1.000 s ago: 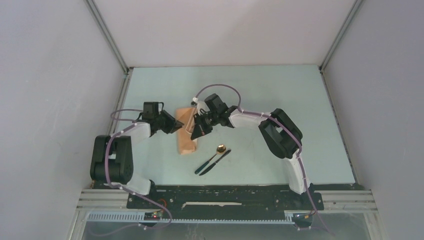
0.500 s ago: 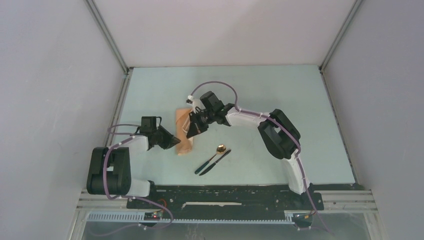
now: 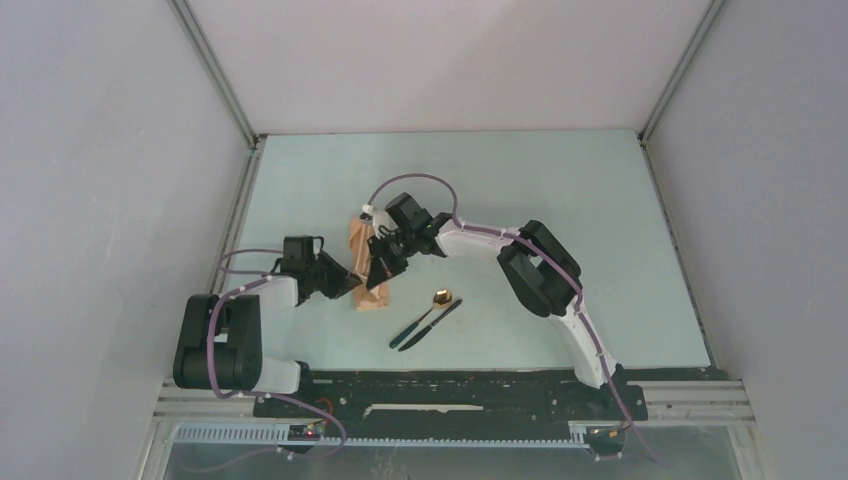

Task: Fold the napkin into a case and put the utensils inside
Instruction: Fold the 2/3-rectangle-folded napkin at the center of the board.

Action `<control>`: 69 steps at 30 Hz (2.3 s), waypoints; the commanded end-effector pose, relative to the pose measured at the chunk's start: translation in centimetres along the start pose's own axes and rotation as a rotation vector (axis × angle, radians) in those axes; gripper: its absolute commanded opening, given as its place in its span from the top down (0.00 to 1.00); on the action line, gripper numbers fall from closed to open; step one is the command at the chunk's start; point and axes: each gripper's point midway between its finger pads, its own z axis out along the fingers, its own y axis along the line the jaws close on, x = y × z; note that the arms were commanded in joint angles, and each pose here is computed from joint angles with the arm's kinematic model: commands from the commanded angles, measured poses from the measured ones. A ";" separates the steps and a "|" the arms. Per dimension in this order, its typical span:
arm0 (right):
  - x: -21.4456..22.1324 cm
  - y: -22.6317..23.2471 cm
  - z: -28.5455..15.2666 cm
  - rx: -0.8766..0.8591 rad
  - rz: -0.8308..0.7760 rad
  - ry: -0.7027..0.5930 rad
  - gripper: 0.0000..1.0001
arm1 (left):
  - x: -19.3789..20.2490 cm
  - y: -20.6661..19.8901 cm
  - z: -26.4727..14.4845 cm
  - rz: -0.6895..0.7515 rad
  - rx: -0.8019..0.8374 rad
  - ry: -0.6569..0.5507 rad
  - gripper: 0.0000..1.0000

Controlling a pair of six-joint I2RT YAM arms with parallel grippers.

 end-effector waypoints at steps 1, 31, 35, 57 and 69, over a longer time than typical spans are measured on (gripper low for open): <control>0.0 1.5 0.6 -0.061 -0.034 0.024 1.00 | 0.7 1.6 0.4 -0.006 -0.048 0.003 0.92; 0.9 -1.1 0.0 -0.117 0.043 -0.053 1.00 | -6.0 -8.8 -1.9 0.219 0.070 -0.112 0.32; 1.0 -1.2 0.0 -0.118 0.044 -0.052 1.00 | -5.6 -8.6 0.4 0.196 0.077 -0.054 0.34; 0.5 -0.2 -0.2 -0.092 0.051 -0.054 1.00 | -3.1 -6.0 2.9 0.142 0.071 0.009 0.49; 0.8 -0.4 -0.5 -0.097 0.039 -0.055 1.00 | -2.5 -6.4 1.8 0.161 0.119 0.006 0.41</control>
